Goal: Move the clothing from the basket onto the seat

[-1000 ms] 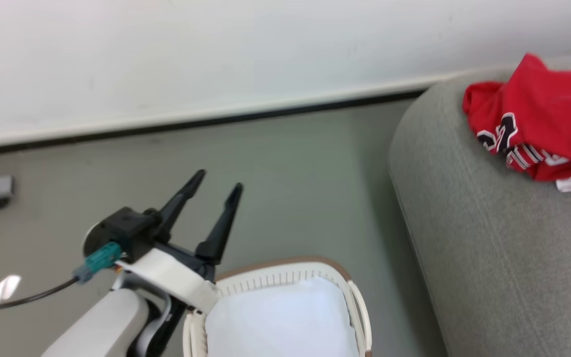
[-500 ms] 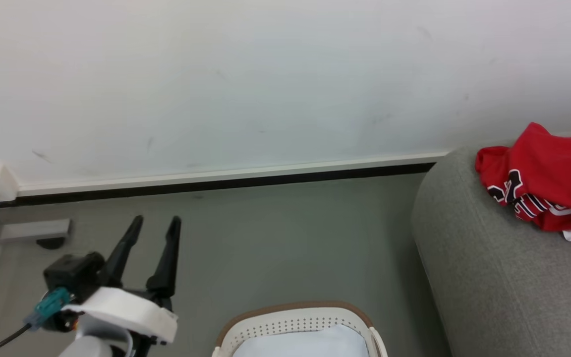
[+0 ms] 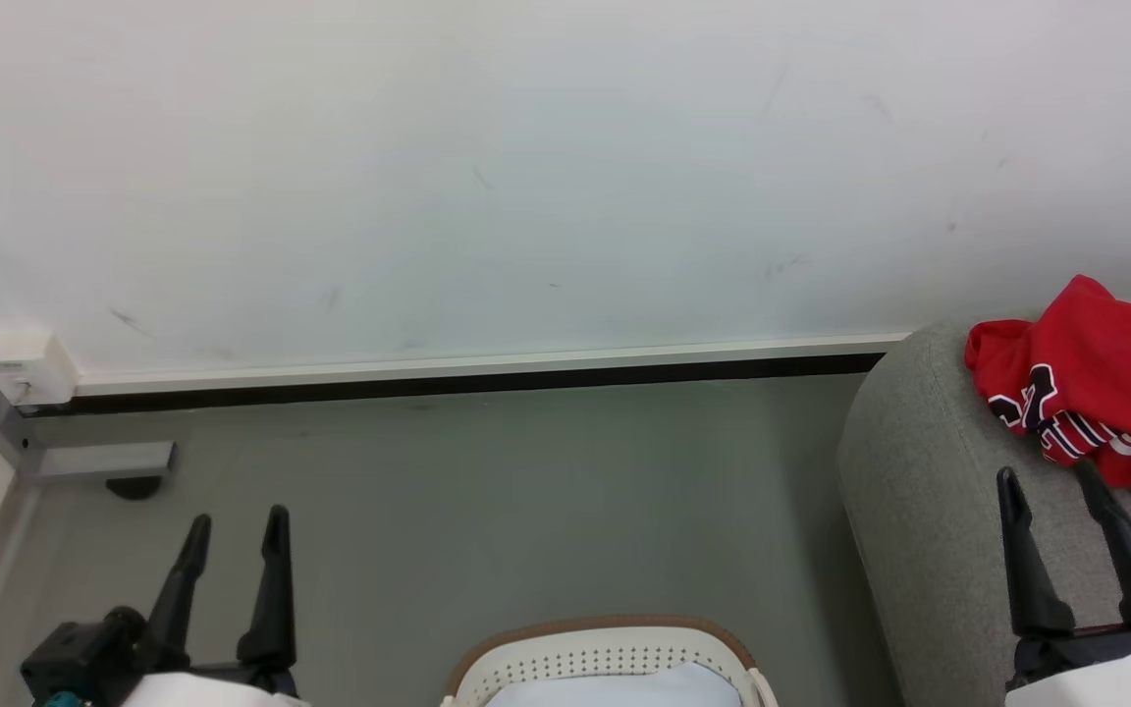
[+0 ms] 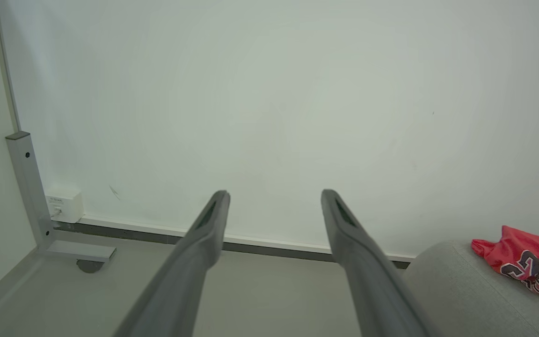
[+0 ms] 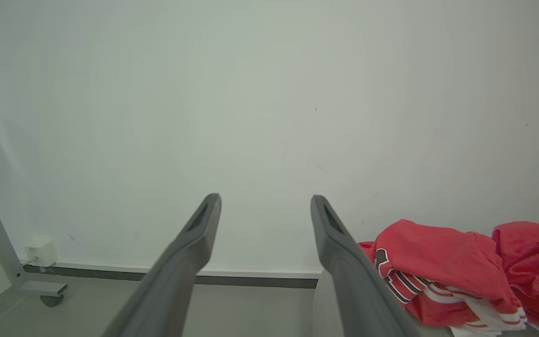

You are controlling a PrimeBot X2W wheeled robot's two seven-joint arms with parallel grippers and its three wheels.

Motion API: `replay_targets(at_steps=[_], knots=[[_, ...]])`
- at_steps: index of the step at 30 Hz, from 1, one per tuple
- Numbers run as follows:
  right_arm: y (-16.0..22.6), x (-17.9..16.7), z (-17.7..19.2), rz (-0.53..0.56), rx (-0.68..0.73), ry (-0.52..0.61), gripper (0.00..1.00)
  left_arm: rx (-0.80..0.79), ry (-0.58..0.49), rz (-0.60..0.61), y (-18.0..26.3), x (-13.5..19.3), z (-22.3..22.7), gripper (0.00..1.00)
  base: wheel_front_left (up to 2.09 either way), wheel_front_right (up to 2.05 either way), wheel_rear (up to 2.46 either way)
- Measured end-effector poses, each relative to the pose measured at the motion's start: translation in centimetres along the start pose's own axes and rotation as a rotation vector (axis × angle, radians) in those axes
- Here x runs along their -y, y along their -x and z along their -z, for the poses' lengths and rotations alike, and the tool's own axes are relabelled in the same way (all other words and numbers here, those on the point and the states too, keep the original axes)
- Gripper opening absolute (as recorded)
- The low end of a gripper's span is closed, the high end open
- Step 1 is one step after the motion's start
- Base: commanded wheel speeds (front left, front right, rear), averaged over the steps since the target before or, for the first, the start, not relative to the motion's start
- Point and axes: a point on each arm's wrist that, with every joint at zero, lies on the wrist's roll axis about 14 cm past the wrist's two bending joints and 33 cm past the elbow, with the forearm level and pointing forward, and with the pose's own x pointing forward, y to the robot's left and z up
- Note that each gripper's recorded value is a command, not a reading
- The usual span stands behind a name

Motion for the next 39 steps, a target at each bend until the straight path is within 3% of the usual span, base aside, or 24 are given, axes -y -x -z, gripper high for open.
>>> replay_targets(at_steps=[14,39], knots=[[1.7,-4.6,5.5,-0.049,-0.095,-0.088,1.0,-0.103,-0.001,-0.017,2.1,-0.7,4.7,1.0,0.0,0.0,0.0],[0.4,-5.9,5.5,-0.082,-0.088,-0.086,1.0,-0.089,-0.017,0.007,1.3,-0.4,4.9,1.0,0.0,0.0,0.0]])
